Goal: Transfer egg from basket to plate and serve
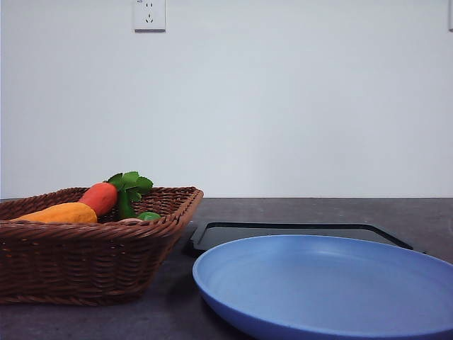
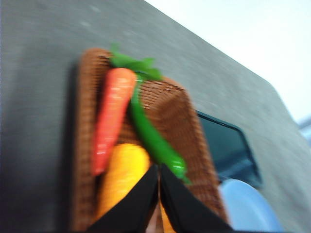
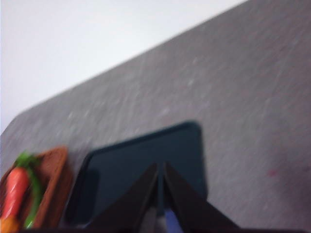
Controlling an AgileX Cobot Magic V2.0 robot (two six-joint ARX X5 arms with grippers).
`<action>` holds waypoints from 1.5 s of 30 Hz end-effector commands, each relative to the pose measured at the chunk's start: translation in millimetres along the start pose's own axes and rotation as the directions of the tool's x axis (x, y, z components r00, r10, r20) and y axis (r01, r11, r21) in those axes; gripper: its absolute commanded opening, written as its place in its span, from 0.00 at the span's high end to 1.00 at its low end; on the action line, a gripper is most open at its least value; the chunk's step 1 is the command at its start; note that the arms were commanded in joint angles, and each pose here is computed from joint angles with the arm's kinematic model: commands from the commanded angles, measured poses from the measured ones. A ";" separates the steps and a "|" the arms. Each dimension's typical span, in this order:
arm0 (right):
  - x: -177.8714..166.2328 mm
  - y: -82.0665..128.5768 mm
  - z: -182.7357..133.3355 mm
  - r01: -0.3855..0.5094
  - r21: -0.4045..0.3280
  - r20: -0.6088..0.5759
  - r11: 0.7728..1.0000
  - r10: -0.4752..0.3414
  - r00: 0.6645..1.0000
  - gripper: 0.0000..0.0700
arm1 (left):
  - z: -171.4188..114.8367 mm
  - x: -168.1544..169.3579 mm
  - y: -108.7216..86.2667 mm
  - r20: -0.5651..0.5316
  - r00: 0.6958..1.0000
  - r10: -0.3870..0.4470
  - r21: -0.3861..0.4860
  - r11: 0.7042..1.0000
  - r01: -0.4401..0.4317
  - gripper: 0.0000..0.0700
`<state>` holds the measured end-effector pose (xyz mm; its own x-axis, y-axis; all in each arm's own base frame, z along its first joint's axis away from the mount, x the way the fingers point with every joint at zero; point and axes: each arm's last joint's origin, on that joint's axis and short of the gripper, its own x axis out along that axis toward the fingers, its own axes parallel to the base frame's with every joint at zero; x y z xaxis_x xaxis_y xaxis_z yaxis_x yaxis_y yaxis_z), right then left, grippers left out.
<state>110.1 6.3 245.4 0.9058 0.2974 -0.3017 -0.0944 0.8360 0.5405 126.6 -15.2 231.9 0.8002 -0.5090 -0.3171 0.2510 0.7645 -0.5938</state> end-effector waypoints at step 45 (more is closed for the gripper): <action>122.7 -17.8 -68.2 0.036 0.040 -0.783 0.999 0.009 0.622 1.00 | 26.2 59.0 -29.8 -0.383 0.903 -0.197 0.056 0.970 0.236 0.59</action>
<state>191.7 57.8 144.2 0.2391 0.5505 -0.7999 -0.0389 0.8285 0.5586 178.0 -56.4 247.1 0.4630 -0.7578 -0.4597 0.4419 0.6470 -0.6214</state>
